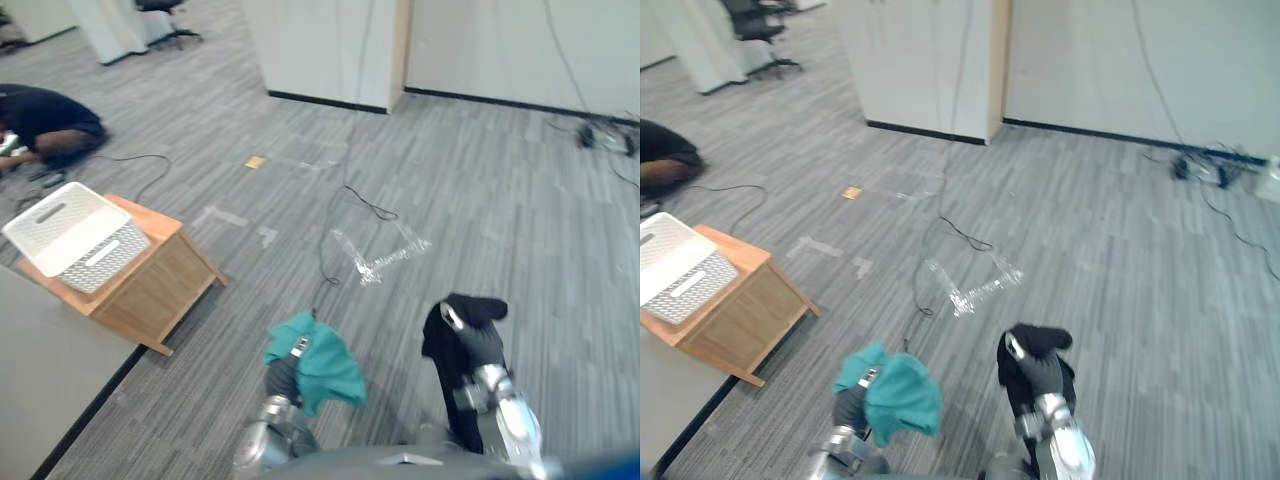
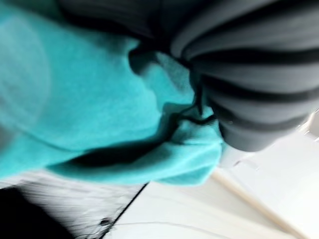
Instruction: Tidy the bed and pick cloth on bed and put in laundry
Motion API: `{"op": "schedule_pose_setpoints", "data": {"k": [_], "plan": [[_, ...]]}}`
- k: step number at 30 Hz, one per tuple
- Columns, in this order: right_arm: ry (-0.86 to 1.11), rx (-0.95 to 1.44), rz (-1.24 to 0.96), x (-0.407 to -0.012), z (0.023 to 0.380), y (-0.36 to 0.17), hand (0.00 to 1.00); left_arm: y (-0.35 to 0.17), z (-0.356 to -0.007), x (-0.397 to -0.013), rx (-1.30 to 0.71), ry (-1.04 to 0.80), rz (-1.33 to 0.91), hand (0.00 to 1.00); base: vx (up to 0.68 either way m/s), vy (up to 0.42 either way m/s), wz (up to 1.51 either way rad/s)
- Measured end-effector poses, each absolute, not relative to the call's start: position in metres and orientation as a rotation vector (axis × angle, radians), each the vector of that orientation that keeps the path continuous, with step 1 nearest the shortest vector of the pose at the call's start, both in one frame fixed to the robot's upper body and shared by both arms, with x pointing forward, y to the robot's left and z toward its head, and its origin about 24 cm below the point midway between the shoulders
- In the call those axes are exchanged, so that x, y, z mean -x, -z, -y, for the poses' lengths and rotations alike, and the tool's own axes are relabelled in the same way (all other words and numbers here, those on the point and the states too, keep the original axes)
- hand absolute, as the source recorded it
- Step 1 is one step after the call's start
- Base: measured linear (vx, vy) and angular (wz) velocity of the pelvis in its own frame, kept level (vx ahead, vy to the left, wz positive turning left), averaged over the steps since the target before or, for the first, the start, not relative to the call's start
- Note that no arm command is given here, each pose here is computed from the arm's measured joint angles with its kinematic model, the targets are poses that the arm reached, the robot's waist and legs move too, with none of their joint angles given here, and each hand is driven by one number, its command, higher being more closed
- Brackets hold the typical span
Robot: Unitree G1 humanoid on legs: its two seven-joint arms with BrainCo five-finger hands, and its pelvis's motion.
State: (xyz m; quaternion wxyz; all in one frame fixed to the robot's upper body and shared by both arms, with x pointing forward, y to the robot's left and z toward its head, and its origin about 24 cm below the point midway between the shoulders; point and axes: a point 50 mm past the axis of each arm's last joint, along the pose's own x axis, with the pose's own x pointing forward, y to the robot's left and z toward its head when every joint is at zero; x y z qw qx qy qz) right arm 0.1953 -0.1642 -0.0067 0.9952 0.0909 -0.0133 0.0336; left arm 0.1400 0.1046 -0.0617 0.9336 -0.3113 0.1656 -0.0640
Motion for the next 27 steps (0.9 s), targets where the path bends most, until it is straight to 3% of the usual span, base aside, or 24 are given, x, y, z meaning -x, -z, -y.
{"op": "schedule_pose_setpoints", "data": {"k": [6, 13, 17, 22, 27], "plan": [[0.044, -0.109, -0.08, -0.171, 0.185, 0.024, 1.0, 0.043, -0.106, -0.172, 0.628, 0.093, -0.262, 1.0, 0.61, 0.009, -0.03], [0.053, -0.157, -0.131, -0.188, 0.174, 0.024, 1.0, 0.043, -0.11, -0.18, 0.647, 0.067, -0.285, 1.0, 0.64, 0.106, 0.3], [-0.043, -0.136, -0.153, -0.184, 0.156, 0.028, 1.0, 0.048, -0.116, -0.173, 0.627, 0.031, -0.306, 1.0, 0.5, -0.012, 0.77], [0.004, -0.13, -0.192, -0.158, 0.15, 0.038, 1.0, 0.044, -0.123, -0.182, 0.58, 0.009, -0.283, 1.0, 0.39, -0.197, 1.49], [0.01, -0.122, -0.038, -0.162, 0.154, 0.011, 1.0, 0.052, -0.144, -0.174, 0.553, -0.075, -0.313, 1.0, 0.44, -0.411, 1.19]]}}
